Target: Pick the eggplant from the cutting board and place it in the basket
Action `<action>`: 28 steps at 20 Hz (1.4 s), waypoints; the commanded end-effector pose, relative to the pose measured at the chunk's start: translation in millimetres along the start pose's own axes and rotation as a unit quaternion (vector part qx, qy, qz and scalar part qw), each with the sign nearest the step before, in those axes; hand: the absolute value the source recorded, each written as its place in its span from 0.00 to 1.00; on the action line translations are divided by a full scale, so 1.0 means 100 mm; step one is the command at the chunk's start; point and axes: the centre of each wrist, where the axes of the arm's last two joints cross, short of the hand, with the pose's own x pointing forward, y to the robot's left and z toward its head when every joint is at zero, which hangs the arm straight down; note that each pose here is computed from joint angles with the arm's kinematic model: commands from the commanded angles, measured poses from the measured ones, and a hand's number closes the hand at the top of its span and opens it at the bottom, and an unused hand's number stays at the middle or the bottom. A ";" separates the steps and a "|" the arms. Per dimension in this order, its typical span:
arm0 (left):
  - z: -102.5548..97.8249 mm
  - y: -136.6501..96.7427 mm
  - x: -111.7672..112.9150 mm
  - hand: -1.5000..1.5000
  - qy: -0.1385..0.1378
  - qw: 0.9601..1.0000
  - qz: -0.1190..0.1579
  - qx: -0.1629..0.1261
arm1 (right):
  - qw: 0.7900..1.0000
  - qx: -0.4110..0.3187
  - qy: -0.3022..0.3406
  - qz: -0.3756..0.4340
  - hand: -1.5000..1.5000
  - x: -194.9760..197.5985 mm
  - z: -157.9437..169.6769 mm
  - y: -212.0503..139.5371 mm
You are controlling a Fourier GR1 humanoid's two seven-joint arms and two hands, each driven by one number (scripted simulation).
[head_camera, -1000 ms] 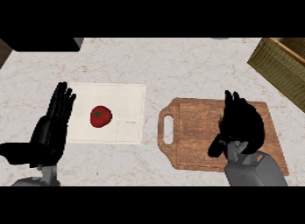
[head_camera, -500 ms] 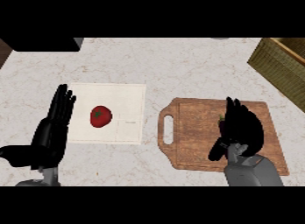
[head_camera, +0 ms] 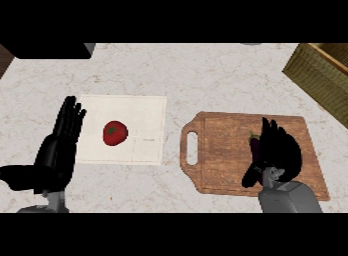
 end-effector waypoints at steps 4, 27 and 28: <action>0.01 0.14 0.28 0.50 -0.008 1.000 0.000 -0.002 | 0.999 0.008 0.038 -0.006 0.00 -0.03 0.04 0.10; -0.07 -0.08 0.06 0.50 -0.011 0.999 0.010 -0.032 | 0.998 -0.008 0.052 -0.017 1.00 0.37 -0.77 -0.22; -0.09 -0.11 0.00 0.50 -0.011 0.999 0.004 -0.035 | 0.996 -0.016 0.080 -0.044 1.00 0.44 -0.77 -0.42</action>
